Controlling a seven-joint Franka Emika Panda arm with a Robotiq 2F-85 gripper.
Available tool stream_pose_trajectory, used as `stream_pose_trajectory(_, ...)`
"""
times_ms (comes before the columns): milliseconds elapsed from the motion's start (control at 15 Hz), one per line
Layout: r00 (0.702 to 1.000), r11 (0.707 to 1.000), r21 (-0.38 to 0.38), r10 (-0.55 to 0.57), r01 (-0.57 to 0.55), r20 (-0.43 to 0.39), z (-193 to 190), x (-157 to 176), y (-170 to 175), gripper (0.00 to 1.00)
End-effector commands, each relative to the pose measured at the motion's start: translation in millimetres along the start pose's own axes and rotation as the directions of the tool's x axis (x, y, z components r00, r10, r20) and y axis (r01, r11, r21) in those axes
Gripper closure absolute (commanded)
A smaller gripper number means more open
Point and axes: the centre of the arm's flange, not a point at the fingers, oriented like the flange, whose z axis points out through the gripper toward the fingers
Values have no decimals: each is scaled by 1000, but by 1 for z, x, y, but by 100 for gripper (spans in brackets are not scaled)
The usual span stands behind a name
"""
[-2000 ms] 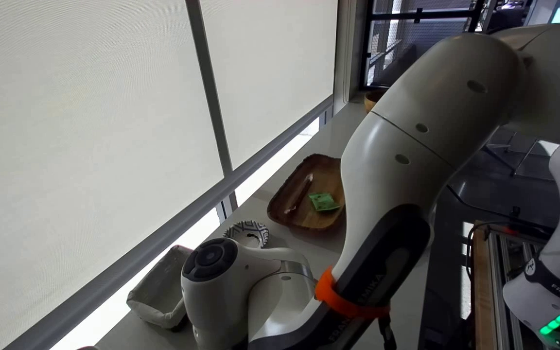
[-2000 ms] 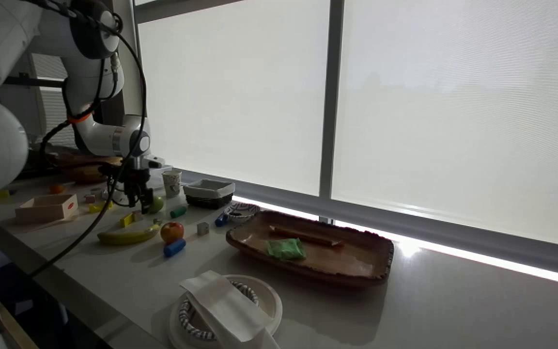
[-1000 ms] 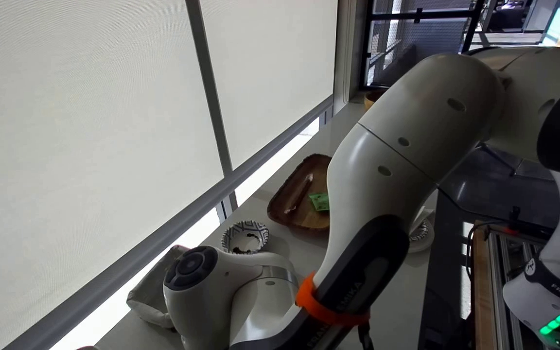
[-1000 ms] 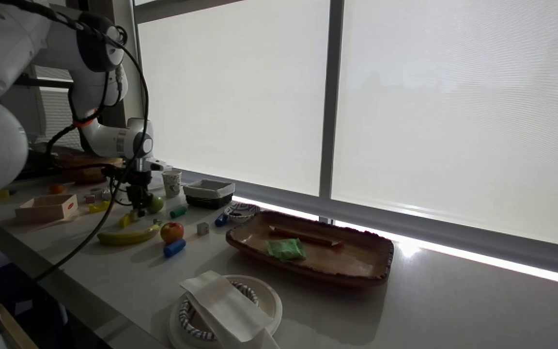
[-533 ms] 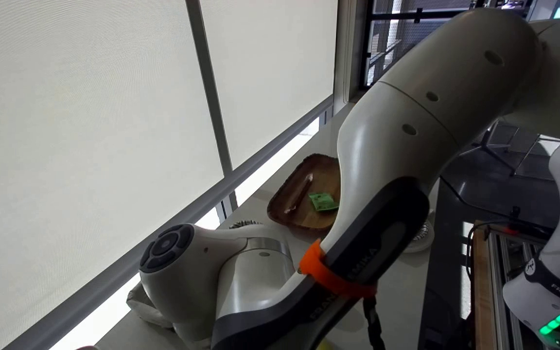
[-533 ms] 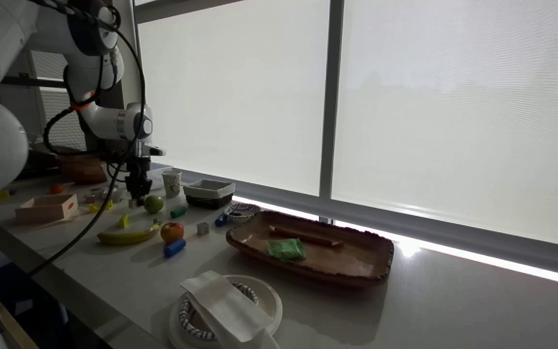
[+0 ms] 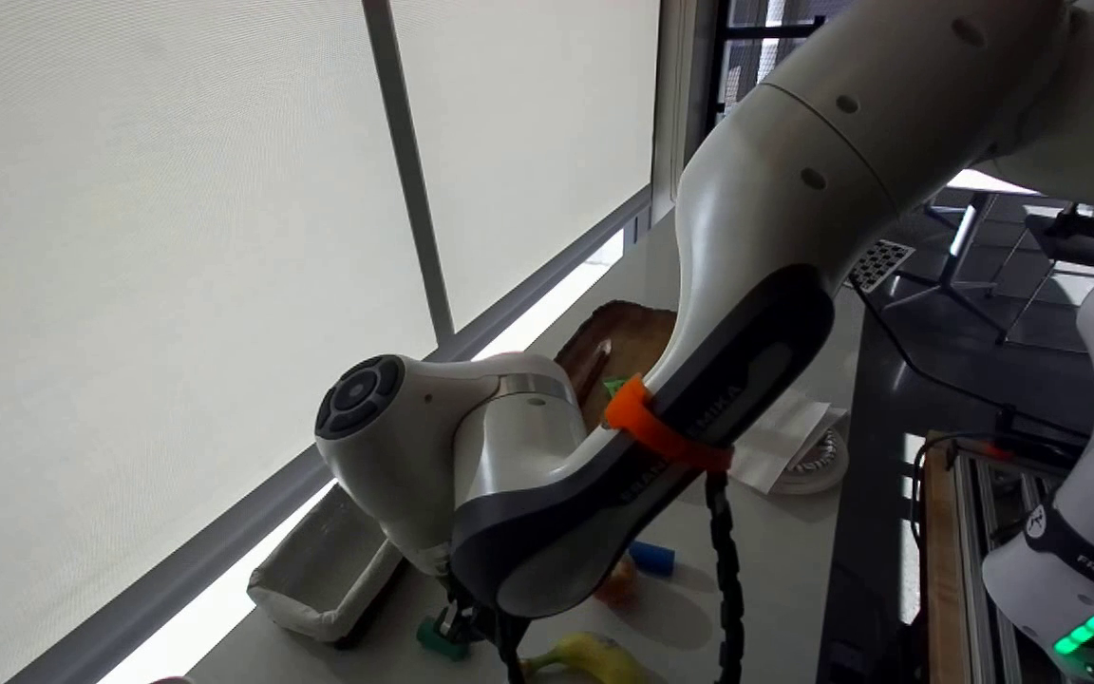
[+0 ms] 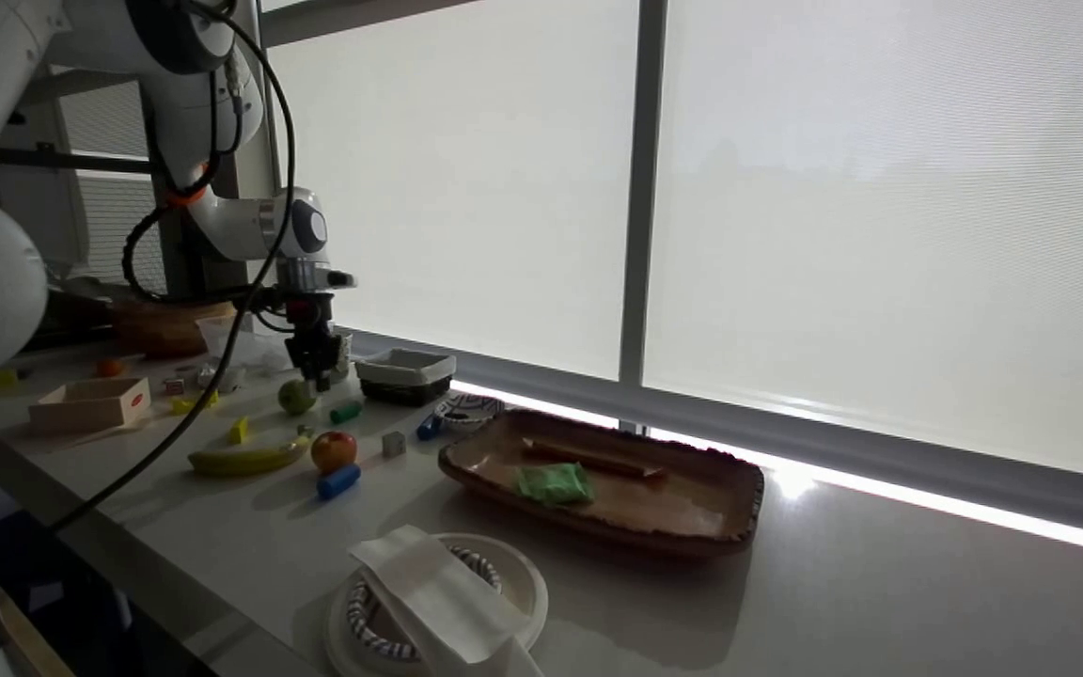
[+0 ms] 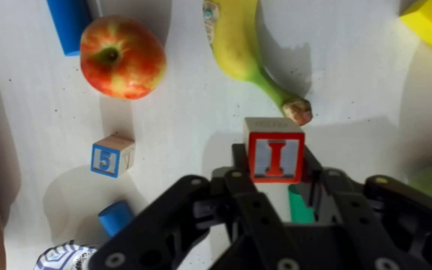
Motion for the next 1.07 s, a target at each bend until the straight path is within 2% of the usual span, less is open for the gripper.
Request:
stream_pose_trajectory(0, 999, 1000, 4, -20, 21, -31, 28, 3, 39, 91)
stream_pose_trajectory(467, 996, 994, 71, -76, 79, -43, 68, 28, 81, 91)
stream_pose_trajectory(1000, 982, 973, 139, -188, 184, 13, 89, 26, 73, 91)
